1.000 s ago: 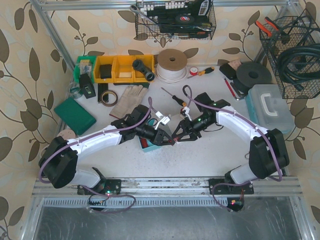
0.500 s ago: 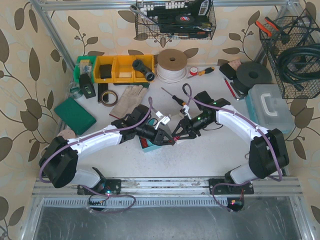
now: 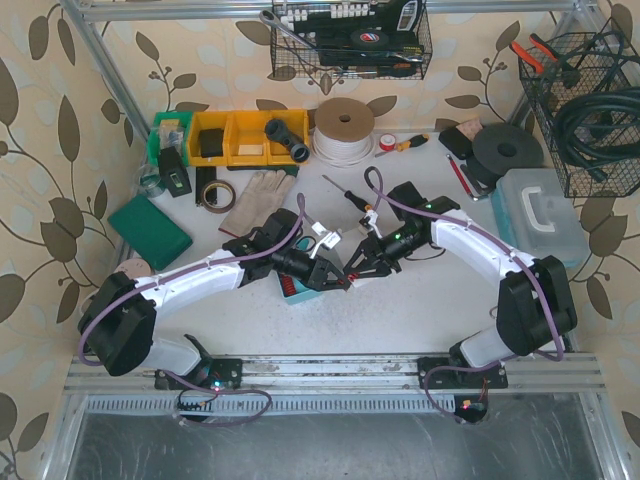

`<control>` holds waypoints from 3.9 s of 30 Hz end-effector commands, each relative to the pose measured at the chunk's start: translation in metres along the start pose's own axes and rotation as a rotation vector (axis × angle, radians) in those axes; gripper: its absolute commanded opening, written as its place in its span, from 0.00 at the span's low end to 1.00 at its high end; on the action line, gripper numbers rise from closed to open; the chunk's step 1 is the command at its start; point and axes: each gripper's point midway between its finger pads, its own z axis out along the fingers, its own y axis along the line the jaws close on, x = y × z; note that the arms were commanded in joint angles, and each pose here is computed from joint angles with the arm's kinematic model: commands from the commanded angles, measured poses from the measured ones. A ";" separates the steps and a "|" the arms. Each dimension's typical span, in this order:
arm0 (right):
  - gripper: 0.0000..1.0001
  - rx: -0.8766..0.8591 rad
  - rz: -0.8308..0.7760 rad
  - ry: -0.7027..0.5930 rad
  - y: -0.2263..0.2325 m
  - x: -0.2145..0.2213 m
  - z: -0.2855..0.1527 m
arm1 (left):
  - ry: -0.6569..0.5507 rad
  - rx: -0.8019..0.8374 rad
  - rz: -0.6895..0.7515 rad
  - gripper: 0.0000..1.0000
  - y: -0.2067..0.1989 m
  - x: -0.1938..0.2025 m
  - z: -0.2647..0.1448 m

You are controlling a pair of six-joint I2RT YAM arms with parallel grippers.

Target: Install the large spring

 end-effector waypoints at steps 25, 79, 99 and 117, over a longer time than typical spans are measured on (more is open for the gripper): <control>0.00 0.751 -0.334 -0.725 0.006 -0.082 -0.119 | -0.759 -0.689 -0.046 0.78 0.053 -0.012 -0.159; 0.00 0.966 -0.449 -0.539 -0.033 -0.166 -0.003 | -0.803 -0.786 -0.101 0.98 0.070 -0.006 -0.175; 0.00 1.014 -0.443 -0.529 -0.053 -0.172 -0.006 | -0.804 -0.789 -0.109 0.98 0.072 -0.007 -0.175; 0.00 1.003 -0.338 -0.598 -0.071 -0.199 -0.015 | -0.809 -0.787 -0.112 0.98 0.073 -0.006 -0.176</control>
